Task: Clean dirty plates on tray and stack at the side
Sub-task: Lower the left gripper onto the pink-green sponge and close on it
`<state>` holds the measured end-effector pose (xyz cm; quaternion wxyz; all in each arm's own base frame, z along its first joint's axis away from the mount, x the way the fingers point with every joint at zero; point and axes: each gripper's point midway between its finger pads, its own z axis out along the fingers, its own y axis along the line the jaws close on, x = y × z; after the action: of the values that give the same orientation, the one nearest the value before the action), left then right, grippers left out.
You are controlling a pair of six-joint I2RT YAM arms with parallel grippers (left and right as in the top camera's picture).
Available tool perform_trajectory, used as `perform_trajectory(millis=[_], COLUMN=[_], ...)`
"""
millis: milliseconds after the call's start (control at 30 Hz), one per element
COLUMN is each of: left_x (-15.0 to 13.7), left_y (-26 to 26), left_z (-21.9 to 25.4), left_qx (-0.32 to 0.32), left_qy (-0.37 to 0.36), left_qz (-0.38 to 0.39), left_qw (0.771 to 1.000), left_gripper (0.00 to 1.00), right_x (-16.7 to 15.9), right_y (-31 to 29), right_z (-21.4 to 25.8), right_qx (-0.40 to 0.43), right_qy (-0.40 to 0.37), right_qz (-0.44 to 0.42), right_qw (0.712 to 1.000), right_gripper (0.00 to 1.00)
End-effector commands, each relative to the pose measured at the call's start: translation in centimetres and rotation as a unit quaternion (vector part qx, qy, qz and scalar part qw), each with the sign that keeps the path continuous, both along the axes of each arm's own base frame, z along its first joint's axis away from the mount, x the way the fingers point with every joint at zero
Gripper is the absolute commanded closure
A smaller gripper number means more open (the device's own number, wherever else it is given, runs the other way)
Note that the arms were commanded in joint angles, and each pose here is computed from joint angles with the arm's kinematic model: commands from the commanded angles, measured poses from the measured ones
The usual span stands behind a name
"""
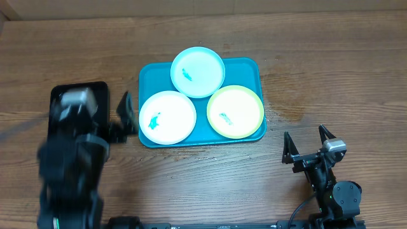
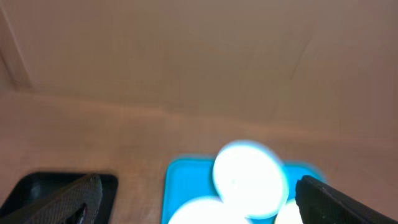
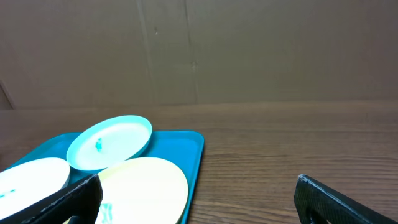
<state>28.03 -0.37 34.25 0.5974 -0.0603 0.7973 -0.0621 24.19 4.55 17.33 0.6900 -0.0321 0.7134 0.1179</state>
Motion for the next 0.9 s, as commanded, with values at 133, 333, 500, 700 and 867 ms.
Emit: perform_trajectory(millis=[133,333,500,700,867], left_x=[5.2,7.0,7.5,7.5,7.5], left_y=[5.6,12.7,16.8,18.2,18.1], left_z=[-3.0,-6.5,-11.5,-18.4,-22.8], left_qx=[-0.004,-0.110,-0.127,-0.170,-0.215], left_qy=[0.138,0.213,0.270,0.361,0.414], left_qz=[0.149,0.290,0.341,0.338,0.318], left_qw=[0.979,0.927,0.892,0.853,0.825], left_gripper=[0.00,0.00,0.00,0.00,0.00], right_x=[0.0,0.0,0.0,0.0,0.0], right_y=[0.1,0.1,0.1,0.1,0.1], right_z=[-0.3,-0.3,-0.3,-0.3,-0.3], right_qx=[0.001,0.001,0.001,0.001,0.001], right_qy=[0.000,0.000,0.000,0.000,0.000], right_qz=[0.000,0.000,0.000,0.000,0.000], right_qw=[1.000,1.000,1.000,1.000,1.000], right_gripper=[0.00,0.00,0.00,0.00,0.00])
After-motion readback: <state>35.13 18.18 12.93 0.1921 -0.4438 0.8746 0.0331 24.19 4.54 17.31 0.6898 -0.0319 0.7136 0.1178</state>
